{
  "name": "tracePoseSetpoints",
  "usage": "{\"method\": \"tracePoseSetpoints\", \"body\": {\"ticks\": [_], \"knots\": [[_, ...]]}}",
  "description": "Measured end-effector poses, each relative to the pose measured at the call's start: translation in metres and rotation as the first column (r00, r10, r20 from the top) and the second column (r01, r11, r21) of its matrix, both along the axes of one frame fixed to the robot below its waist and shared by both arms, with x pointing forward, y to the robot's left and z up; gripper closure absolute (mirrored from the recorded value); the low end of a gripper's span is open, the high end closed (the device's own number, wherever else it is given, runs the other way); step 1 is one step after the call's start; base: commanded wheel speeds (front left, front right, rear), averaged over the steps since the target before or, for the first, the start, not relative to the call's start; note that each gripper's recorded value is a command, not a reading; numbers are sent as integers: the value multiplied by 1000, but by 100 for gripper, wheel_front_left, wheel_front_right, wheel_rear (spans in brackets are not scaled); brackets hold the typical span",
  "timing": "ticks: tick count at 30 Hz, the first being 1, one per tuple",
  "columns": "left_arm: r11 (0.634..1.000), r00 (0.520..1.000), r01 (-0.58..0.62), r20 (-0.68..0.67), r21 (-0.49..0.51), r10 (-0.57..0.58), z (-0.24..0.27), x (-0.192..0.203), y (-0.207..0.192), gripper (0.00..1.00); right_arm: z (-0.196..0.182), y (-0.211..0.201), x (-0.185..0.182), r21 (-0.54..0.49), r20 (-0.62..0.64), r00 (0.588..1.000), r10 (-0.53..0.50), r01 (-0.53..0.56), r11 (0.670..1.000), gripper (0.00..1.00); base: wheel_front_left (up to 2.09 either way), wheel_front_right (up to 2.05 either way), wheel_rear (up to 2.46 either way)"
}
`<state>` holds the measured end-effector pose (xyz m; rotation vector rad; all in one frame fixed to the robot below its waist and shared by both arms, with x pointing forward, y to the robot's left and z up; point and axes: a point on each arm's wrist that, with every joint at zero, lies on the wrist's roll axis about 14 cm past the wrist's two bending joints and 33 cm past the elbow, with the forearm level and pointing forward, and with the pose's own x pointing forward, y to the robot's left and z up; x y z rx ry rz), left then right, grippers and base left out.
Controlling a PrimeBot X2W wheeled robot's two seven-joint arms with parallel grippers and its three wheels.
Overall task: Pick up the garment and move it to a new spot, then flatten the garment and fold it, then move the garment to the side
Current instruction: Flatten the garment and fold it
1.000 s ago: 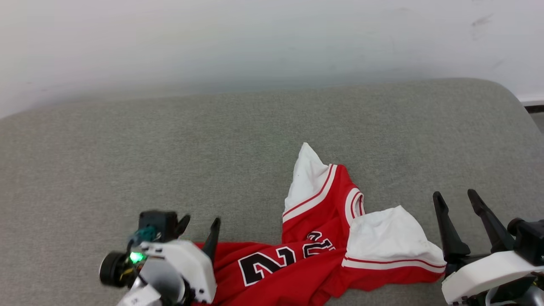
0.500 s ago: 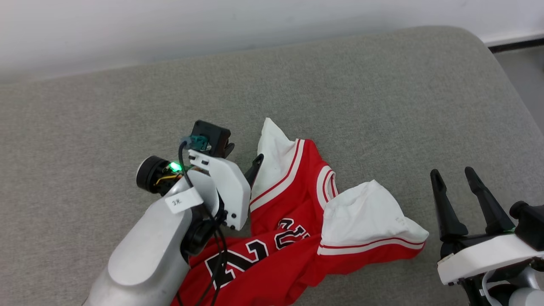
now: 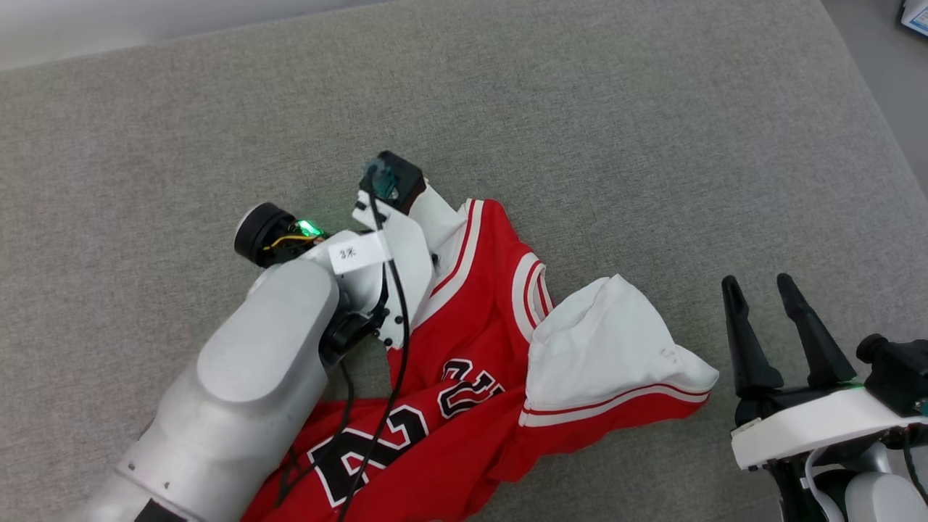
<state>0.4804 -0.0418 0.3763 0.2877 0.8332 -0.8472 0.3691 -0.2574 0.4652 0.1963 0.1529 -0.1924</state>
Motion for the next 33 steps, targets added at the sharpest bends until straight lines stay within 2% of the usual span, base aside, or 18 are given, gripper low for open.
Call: {"method": "tracePoseSetpoints", "body": {"ticks": [2, 3, 4, 10, 14, 19, 20, 24, 29, 33], "knots": [[999, 1000, 18, -17, 37, -17, -4, -1, 1, 0, 0, 1, 2, 4, 5, 1000, 3, -3, 1000, 0, 0, 0, 0], [999, 999, 25, -22, 47, -24, -5, -2, 1, 58, 0, 1, 2, 5, 8, 1000, 3, -3, 1000, 0, 0, 0, 0], [998, 999, 28, -21, 50, -27, -5, -2, 1, 100, -1, 2, 2, 7, 6, 1000, 3, -3, 1000, 0, 0, 0, 0], [1000, 995, -8, 102, 17, 6, 8, 8, 6, 100, -1, 2, 3, 19, 13, 1000, 2, -2, 1000, 0, 0, 0, 0], [997, 967, -78, 242, -30, 83, 36, 24, 24, 100, 3, 3, 3, 15, 20, 1000, 10, -10, 1000, 0, 0, 0, 0], [984, 928, -170, 327, -61, 180, 63, 20, 61, 100, 11, 12, 6, 9, 31, 999, 44, -45, 999, 0, 0, 0, 0], [970, 909, -233, 340, -70, 243, 70, 17, 84, 100, 15, 16, 8, 7, 41, 997, 61, -61, 998, 0, 0, 0, 0], [930, 869, -362, 335, -71, 364, 73, 0, 132, 100, 22, 26, 10, 7, 54, 994, 92, -93, 996, 0, 0, 0, 0], [833, 796, -547, 260, -81, 547, 56, -33, 187, 100, 29, 35, 12, 4, 65, 990, 125, -125, 992, 0, 0, 0, 0], [747, 728, -656, 173, -106, 663, 33, -64, 209, 100, 35, 38, 12, 3, 76, 988, 134, -135, 991, 0, 0, 0, 0]]}}
